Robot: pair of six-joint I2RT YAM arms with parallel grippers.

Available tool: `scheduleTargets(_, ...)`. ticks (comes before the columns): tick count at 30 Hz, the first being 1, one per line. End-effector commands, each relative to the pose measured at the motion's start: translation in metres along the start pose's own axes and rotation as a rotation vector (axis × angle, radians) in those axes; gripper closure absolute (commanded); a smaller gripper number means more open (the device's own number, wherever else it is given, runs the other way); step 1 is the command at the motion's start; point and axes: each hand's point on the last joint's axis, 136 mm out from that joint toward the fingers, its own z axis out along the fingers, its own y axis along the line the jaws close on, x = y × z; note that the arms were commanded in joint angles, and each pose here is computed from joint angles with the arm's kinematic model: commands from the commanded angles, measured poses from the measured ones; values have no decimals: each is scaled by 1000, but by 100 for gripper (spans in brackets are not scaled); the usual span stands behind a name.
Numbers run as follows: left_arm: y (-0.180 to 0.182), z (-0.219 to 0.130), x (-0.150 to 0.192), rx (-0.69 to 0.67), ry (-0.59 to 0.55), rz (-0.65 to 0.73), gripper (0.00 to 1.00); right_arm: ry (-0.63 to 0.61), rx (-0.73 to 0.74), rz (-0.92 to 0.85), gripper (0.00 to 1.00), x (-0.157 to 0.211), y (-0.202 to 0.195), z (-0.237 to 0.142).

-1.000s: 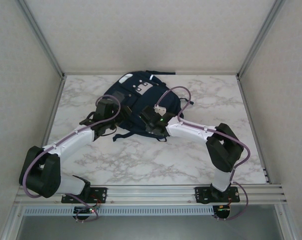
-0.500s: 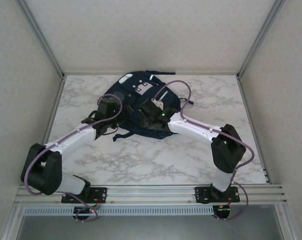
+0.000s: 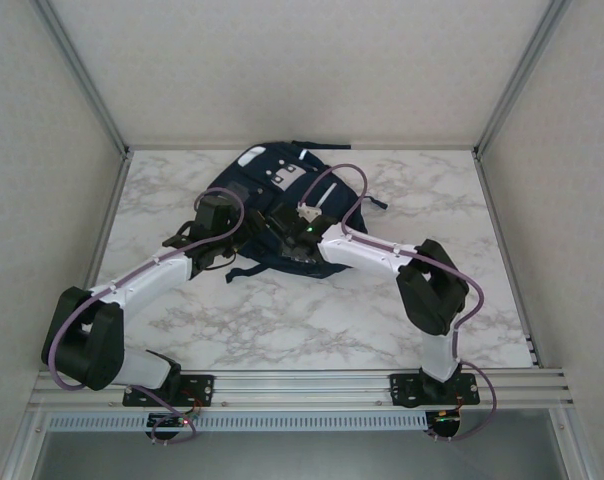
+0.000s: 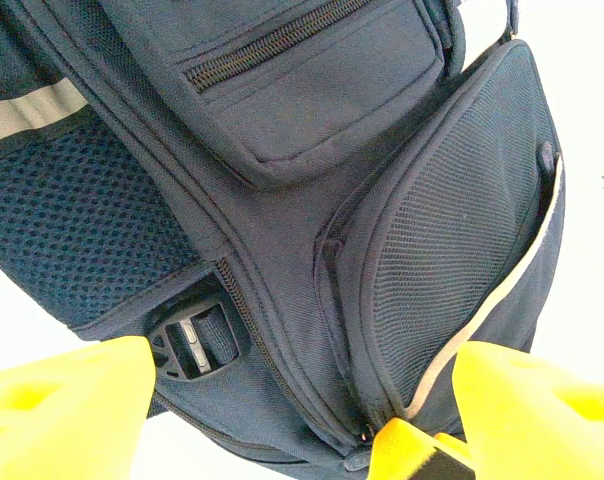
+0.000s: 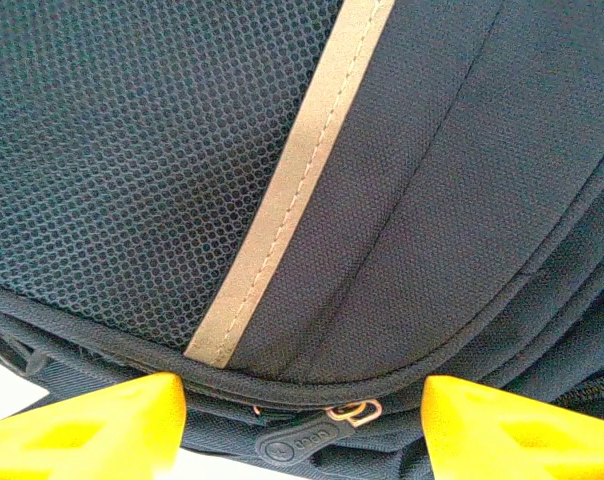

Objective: Pack the student bag

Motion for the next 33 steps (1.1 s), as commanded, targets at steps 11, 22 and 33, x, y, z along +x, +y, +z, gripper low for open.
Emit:
scheduleTargets(11, -15, -6, -10, 25, -39, -8, 22, 11, 109, 5, 39, 22, -34, 11)
scheduleTargets(22, -34, 1, 4, 61, -6, -9, 22, -5, 38, -52, 76, 5, -33, 1)
scheduleTargets(33, -57, 55, 39, 44, 51, -23, 23, 35, -20, -75, 88, 7, -42, 5)
